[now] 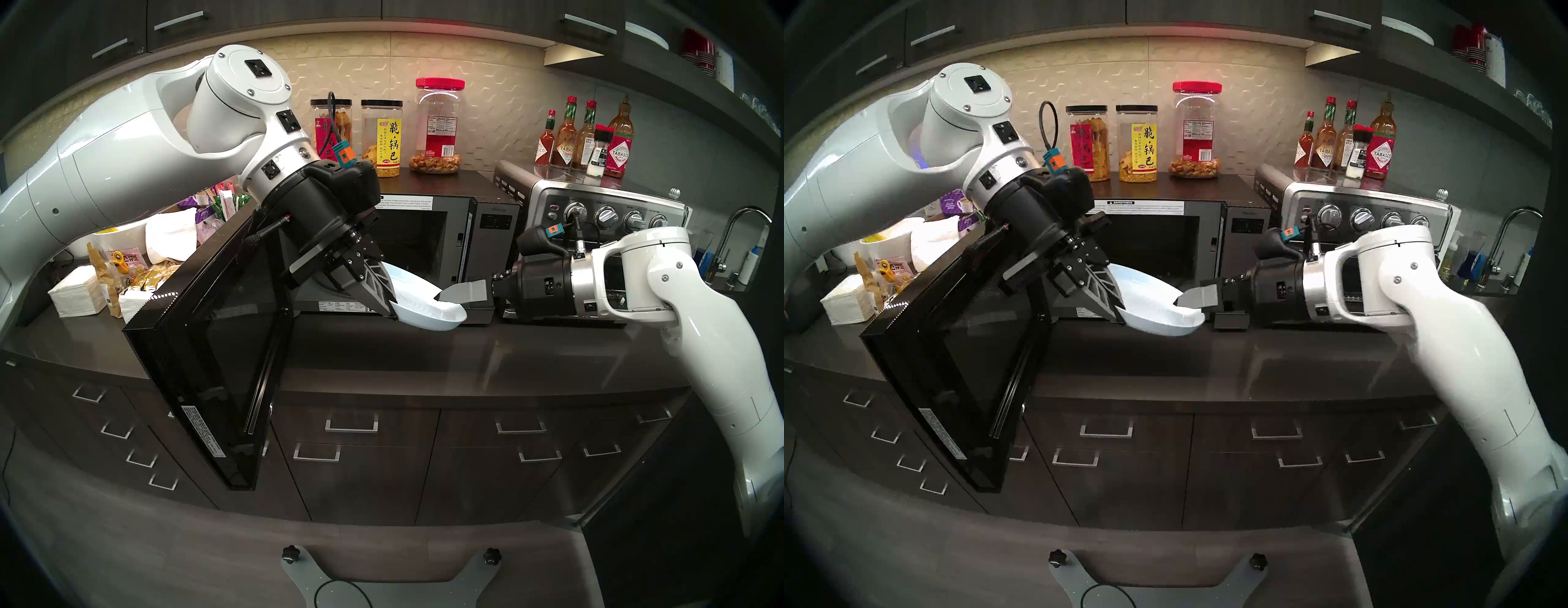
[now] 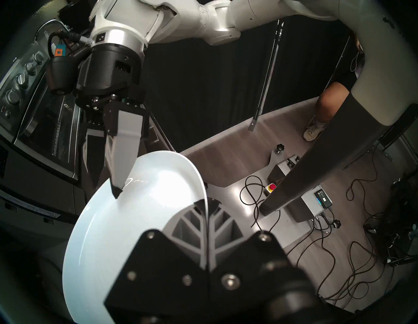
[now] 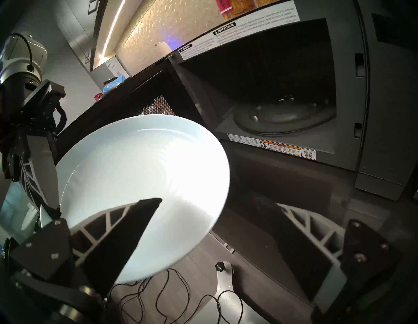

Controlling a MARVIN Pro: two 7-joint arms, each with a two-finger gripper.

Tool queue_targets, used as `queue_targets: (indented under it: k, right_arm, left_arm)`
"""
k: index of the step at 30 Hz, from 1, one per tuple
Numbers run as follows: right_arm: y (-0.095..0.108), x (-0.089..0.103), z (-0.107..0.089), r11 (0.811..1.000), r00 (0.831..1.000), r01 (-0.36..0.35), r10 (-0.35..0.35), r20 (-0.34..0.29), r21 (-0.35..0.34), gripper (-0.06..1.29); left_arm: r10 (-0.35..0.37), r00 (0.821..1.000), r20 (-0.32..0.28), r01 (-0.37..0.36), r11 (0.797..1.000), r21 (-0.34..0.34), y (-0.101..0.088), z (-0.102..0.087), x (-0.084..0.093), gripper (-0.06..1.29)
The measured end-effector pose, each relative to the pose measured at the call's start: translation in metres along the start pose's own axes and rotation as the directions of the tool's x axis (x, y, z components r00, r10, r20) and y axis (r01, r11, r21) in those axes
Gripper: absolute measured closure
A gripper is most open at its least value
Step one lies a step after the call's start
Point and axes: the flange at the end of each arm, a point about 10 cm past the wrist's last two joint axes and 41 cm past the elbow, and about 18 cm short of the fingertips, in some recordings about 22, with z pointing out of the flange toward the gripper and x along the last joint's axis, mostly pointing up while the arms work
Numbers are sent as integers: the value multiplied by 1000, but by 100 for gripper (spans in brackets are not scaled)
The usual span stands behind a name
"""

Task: Open the microwave, put the plate inside, and close the door

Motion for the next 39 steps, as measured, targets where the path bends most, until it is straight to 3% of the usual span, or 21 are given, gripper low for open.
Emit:
queue_targets:
  k: [39]
  right_arm:
    - [-4,-5,10,1000,1000,-18,18,-3,4,2]
  left_arm:
    - [0,1000,0,0,1000,-1,0,0,0,125]
